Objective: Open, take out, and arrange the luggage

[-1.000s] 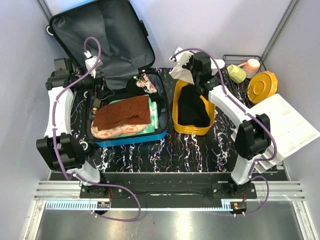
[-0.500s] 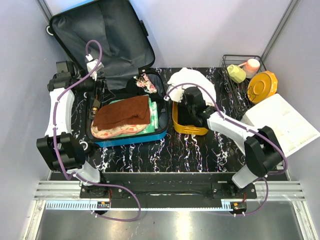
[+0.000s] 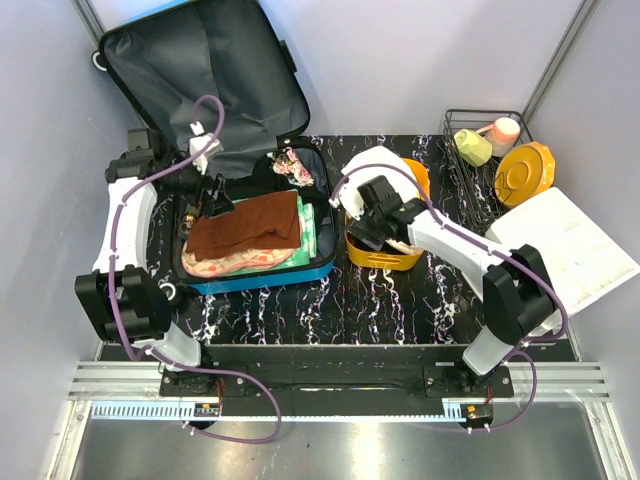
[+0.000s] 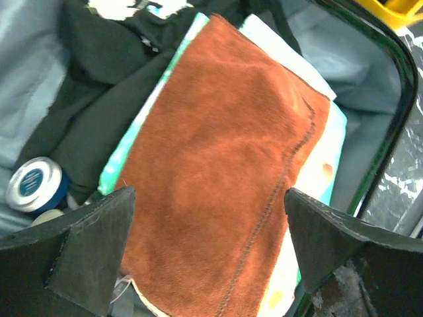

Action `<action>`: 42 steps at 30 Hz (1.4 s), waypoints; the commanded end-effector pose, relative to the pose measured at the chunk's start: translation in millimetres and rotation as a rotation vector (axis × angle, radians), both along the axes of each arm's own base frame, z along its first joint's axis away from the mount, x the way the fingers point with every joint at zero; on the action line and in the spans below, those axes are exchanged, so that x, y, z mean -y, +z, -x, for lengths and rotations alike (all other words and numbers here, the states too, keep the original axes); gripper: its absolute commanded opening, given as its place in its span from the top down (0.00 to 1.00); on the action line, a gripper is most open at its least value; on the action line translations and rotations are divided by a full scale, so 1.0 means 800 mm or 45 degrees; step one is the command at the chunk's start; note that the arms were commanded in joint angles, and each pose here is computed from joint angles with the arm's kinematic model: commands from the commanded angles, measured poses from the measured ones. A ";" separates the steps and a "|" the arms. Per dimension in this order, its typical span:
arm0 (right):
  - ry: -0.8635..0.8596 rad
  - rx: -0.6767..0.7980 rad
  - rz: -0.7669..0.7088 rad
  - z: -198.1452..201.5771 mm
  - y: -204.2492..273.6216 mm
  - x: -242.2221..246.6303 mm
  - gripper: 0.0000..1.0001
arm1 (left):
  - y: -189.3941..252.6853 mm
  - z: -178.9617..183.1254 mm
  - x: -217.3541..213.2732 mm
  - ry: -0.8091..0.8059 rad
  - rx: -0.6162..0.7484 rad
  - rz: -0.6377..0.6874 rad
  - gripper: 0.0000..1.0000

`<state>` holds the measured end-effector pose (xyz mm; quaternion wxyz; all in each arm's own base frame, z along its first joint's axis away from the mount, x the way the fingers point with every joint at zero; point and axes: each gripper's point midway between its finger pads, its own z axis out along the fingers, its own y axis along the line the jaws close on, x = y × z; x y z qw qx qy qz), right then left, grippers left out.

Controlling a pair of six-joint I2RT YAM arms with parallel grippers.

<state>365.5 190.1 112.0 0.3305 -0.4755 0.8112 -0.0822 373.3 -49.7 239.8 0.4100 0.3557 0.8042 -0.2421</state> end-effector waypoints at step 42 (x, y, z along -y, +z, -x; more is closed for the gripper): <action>0.633 0.252 -0.837 -0.007 0.156 -0.140 0.00 | -0.092 0.037 0.155 -0.582 0.414 -0.359 0.14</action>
